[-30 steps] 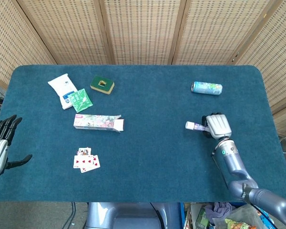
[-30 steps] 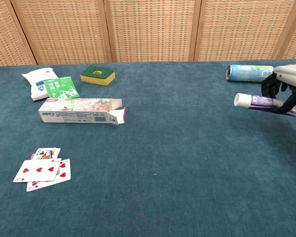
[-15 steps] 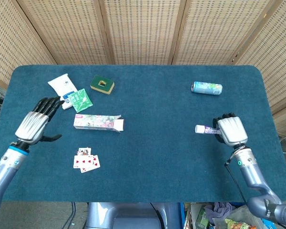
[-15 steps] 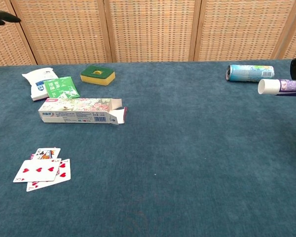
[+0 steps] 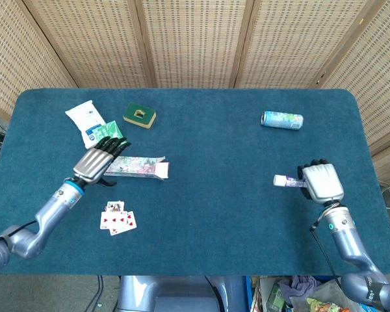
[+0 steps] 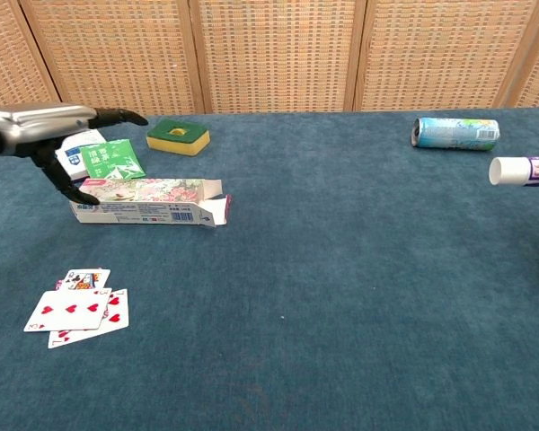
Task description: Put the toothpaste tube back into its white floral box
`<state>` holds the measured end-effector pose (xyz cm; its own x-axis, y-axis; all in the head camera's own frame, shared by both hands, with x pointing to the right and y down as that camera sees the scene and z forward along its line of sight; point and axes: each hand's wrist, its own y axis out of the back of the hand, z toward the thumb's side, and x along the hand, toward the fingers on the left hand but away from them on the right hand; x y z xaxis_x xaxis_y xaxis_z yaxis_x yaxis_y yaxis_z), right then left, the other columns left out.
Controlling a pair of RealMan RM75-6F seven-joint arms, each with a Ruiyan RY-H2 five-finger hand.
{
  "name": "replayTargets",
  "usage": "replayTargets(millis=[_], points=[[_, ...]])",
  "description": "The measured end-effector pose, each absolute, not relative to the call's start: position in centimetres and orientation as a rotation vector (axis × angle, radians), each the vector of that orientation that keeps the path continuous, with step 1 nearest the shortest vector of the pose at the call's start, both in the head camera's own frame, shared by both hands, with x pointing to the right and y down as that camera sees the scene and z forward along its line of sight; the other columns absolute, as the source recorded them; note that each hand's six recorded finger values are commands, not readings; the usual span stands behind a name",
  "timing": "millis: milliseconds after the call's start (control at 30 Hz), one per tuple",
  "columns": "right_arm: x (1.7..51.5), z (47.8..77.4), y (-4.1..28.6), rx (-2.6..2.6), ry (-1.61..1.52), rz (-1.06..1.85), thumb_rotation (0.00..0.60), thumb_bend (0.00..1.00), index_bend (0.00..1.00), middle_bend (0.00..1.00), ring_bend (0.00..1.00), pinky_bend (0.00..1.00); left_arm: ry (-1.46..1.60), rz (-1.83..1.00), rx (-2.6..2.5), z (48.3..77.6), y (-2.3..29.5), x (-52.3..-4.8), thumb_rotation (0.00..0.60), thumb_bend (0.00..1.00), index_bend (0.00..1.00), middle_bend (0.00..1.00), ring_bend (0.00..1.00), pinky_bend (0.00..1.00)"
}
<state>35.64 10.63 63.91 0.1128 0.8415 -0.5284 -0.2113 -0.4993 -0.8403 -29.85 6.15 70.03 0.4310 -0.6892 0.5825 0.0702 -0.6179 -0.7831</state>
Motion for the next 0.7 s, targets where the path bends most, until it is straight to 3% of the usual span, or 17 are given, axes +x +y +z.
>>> replayTargets(millis=[367,467,700], points=[[36.1,64.3,10.4,-1.528,-0.66,1.558,0.6,0.49,0.54,0.56,0.38,0.32,0.462,-1.329,-1.886,73.8,5.3,-27.7,0.6,0.19,0.0,0.0,0.04,0.12],[36.1,64.2,10.4,-1.531,-0.673,1.558,0.6,0.49,0.54,0.56,0.38,0.32,0.44,-1.355,-1.897,74.8,5.4,-27.4,0.6,0.19,0.02,0.05,0.08,0.16],[36.1,63.5,10.5,-1.523,-0.695,1.553,0.6,0.49,0.54,0.56,0.38,0.32,0.403,-1.378,-1.872,76.3,4.9,-25.9,0.6,0.19,0.22,0.2,0.19,0.28]])
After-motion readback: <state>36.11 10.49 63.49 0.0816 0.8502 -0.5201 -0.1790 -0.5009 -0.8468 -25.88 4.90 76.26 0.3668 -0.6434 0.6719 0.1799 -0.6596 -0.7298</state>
